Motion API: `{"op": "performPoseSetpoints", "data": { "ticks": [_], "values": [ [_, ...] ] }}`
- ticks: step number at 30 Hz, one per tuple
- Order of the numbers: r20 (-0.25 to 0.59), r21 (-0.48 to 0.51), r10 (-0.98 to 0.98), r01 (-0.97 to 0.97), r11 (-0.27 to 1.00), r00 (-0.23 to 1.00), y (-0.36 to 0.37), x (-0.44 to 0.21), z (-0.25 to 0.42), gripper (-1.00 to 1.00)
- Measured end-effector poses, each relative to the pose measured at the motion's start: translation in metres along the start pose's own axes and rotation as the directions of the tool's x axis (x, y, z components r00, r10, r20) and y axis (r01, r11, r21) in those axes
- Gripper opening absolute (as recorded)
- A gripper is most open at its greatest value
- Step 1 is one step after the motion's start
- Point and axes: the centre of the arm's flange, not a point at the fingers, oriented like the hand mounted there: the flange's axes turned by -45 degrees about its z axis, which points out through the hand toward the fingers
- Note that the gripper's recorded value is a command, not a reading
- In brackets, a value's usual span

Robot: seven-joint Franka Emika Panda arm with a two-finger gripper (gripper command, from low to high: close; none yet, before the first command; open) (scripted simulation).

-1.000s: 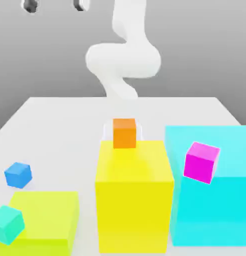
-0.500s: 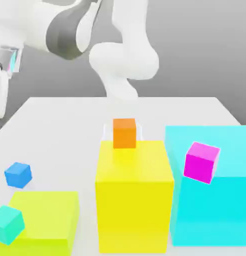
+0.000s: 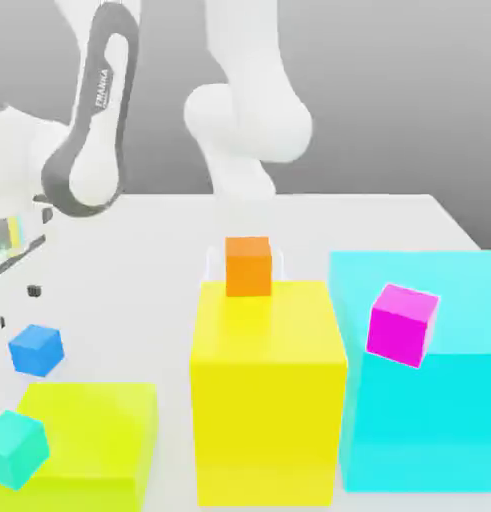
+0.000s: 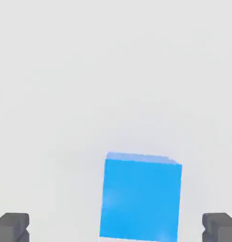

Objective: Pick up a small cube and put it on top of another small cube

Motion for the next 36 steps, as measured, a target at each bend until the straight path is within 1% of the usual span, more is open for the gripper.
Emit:
{"op": "performPoseSetpoints", "data": {
  "ticks": [6,7,14,21,28,36],
  "values": [
    [0.004,-0.004,0.008,-0.008,1.0,1.0,0.002,0.0,0.053,0.0],
    [0.004,-0.004,0.008,-0.008,1.0,1.0,0.003,-0.001,0.058,-1.0],
    [0.003,-0.002,0.008,-0.008,1.0,1.0,0.002,-0.001,0.057,-1.0],
    [0.003,-0.002,0.008,-0.008,1.0,1.0,0.002,0.0,0.001,-1.0],
    [-0.001,-0.006,-0.089,0.089,0.996,0.996,-0.076,-0.026,-0.038,-1.0],
    [0.001,-0.004,-0.209,0.209,0.978,0.978,-0.17,-0.09,-0.09,-1.0]
  ]
}}
